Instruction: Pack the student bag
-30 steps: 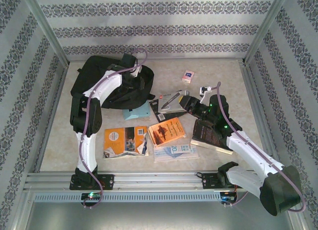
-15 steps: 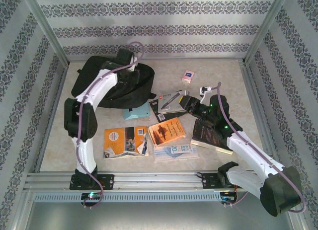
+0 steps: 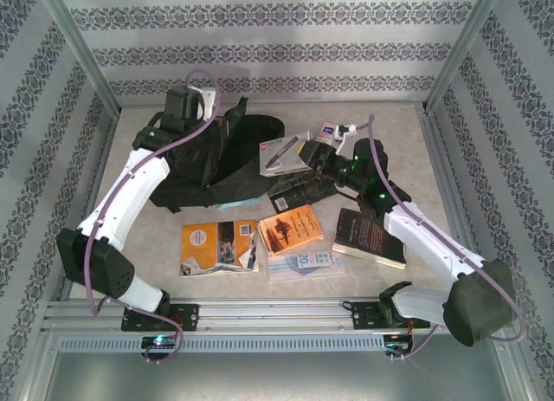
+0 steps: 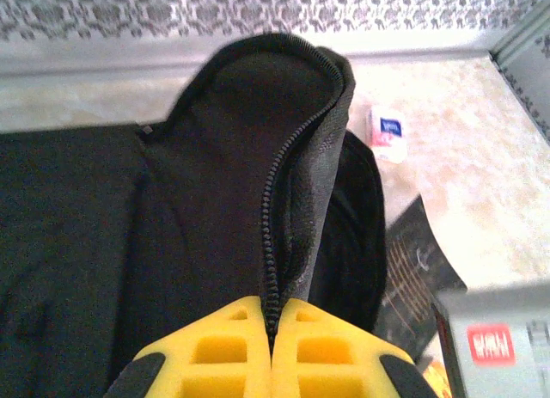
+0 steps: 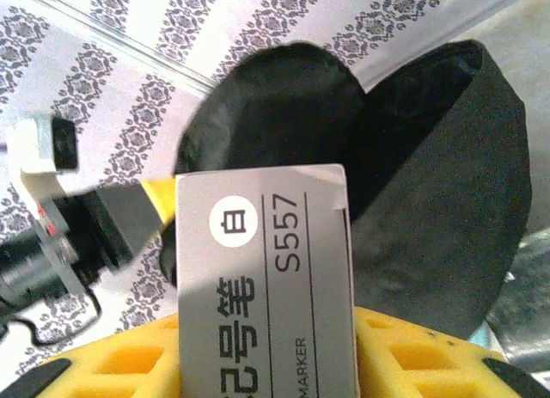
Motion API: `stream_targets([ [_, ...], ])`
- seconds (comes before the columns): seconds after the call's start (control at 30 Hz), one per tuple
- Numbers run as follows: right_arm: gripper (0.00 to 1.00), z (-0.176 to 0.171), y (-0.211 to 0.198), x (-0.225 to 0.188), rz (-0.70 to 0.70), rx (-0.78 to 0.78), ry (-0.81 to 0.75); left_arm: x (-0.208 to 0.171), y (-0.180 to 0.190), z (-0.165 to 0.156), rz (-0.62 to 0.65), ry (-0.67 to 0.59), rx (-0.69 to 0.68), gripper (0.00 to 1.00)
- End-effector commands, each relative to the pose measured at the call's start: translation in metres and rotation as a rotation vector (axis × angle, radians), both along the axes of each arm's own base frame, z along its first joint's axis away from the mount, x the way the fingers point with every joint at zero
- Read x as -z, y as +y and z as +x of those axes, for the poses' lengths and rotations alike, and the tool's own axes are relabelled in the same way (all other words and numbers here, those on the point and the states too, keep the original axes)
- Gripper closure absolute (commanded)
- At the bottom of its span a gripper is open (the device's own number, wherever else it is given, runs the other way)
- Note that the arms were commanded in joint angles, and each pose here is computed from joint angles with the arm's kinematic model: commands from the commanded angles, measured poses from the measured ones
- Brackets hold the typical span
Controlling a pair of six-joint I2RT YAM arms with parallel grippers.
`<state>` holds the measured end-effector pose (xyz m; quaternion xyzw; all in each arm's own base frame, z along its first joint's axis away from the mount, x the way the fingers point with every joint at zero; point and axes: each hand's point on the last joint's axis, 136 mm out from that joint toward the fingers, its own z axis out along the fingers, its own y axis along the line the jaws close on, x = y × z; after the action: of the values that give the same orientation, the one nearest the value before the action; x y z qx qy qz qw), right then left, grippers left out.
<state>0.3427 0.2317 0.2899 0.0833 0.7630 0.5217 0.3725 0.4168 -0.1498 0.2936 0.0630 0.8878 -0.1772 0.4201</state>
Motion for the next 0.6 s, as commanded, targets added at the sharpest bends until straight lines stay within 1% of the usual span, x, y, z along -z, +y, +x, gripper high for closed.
stream_targets([
  [0.0, 0.58, 0.015, 0.007, -0.021, 0.076, 0.029, -0.006, -0.033, -0.01, -0.015, -0.118, -0.099, 0.035, 1.0],
  [0.1, 0.58, 0.028, 0.015, -0.008, 0.086, 0.043, 0.064, -0.03, -0.012, -0.031, -0.163, -0.089, 0.052, 1.0],
  [0.2, 0.58, 0.041, 0.037, 0.011, 0.097, 0.008, 0.145, -0.026, -0.013, -0.045, -0.208, -0.089, 0.064, 1.0],
  [0.23, 0.58, 0.044, 0.045, 0.016, 0.105, -0.005, 0.167, -0.023, -0.013, -0.047, -0.213, -0.087, 0.064, 0.98],
  [0.33, 0.58, 0.057, 0.073, 0.019, 0.156, -0.058, 0.186, -0.011, -0.015, -0.056, -0.226, -0.05, 0.079, 0.96],
  [0.43, 0.58, 0.068, 0.094, 0.017, 0.172, -0.099, 0.178, 0.0, -0.018, -0.066, -0.246, 0.007, 0.098, 0.94],
  [0.47, 0.58, 0.071, 0.099, 0.018, 0.174, -0.103, 0.185, 0.003, -0.018, -0.069, -0.243, 0.023, 0.096, 0.91],
  [0.5, 0.58, 0.073, 0.104, 0.016, 0.179, -0.116, 0.179, 0.005, -0.016, -0.071, -0.231, 0.035, 0.093, 0.84],
  [0.53, 0.58, 0.073, 0.108, 0.014, 0.184, -0.131, 0.173, 0.006, -0.013, -0.073, -0.218, 0.044, 0.085, 0.74],
  [0.57, 0.58, 0.073, 0.113, 0.013, 0.186, -0.146, 0.171, 0.005, -0.009, -0.074, -0.196, 0.051, 0.066, 0.59],
])
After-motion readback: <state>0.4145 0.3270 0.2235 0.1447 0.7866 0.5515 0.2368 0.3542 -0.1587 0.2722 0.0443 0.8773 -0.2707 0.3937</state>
